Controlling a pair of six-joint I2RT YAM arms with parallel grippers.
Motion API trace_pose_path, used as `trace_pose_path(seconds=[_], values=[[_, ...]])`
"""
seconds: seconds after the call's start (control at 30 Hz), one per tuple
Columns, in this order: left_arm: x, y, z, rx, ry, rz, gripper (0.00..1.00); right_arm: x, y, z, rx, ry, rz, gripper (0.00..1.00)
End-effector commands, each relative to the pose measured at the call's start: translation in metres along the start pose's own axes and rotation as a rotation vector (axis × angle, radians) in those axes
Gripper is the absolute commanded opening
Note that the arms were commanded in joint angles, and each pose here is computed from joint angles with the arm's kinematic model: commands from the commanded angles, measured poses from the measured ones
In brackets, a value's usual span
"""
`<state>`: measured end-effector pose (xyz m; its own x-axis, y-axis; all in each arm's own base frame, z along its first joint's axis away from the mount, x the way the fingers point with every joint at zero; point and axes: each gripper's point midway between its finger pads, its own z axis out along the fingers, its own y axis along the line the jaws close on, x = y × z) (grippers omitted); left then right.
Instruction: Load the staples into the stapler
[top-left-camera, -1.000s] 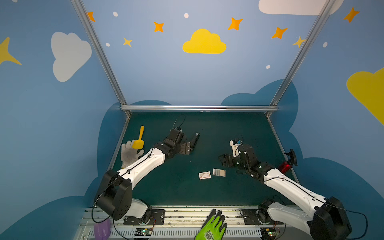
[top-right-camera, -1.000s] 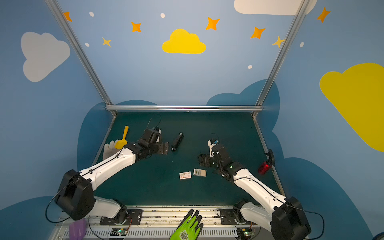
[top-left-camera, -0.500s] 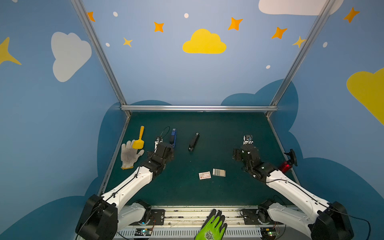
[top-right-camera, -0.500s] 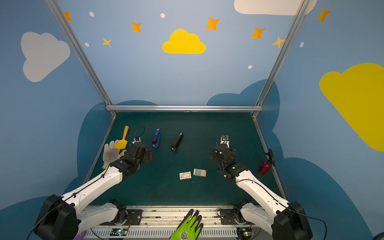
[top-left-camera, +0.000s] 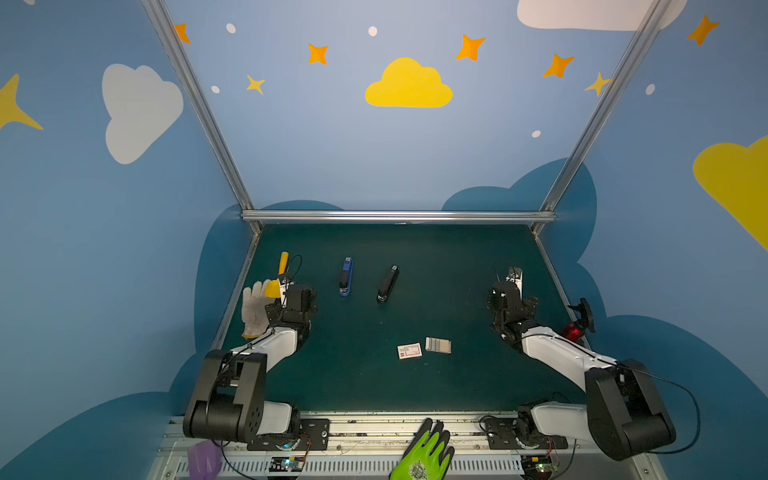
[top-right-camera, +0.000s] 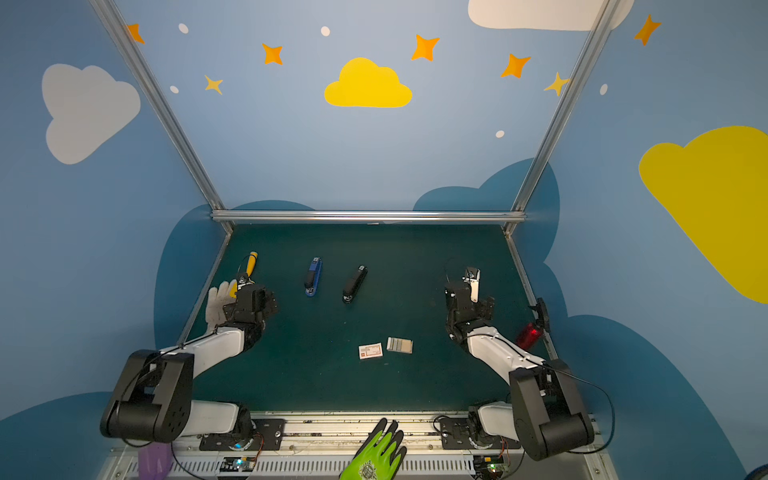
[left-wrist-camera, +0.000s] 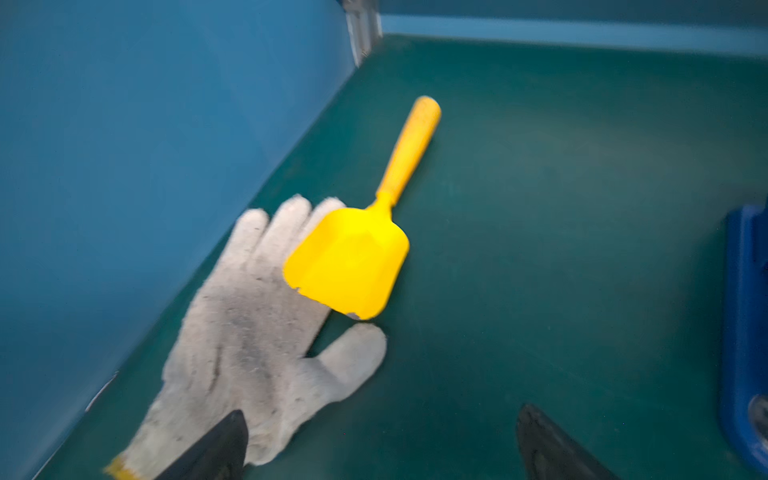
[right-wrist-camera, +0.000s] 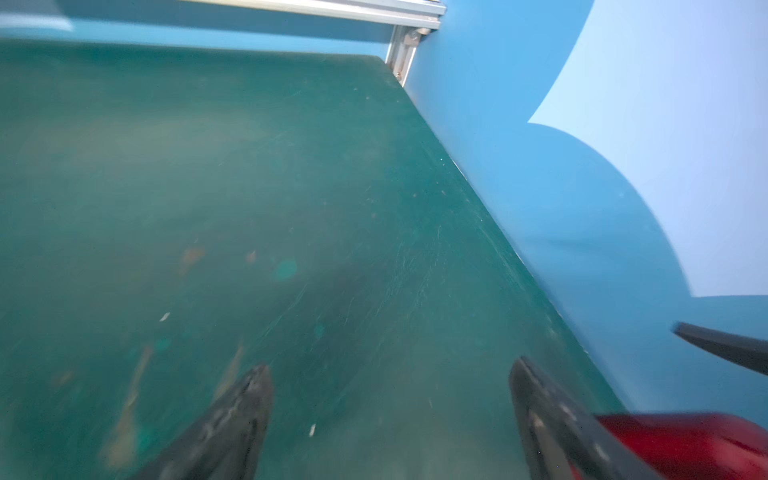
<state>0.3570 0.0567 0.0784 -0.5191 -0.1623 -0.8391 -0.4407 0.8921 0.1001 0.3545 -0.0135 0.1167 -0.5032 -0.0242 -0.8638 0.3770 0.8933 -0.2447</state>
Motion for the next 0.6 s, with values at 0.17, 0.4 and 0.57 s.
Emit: trace_pose_path(seconds=[0.17,0.4,0.57], values=[[-0.017,-0.036,0.003,0.244,-0.236,-0.051,0.99,-0.004,0.034,0.007,-0.265,-0.036,-0.012,0.89],[-0.014,-0.040,0.015,0.301,-0.100,-0.040,0.99,0.009,0.030,0.036,-0.364,0.066,0.097,0.98],[-0.015,-0.041,0.012,0.311,-0.124,-0.037,0.99,0.008,0.031,0.036,-0.360,0.060,0.094,0.98]])
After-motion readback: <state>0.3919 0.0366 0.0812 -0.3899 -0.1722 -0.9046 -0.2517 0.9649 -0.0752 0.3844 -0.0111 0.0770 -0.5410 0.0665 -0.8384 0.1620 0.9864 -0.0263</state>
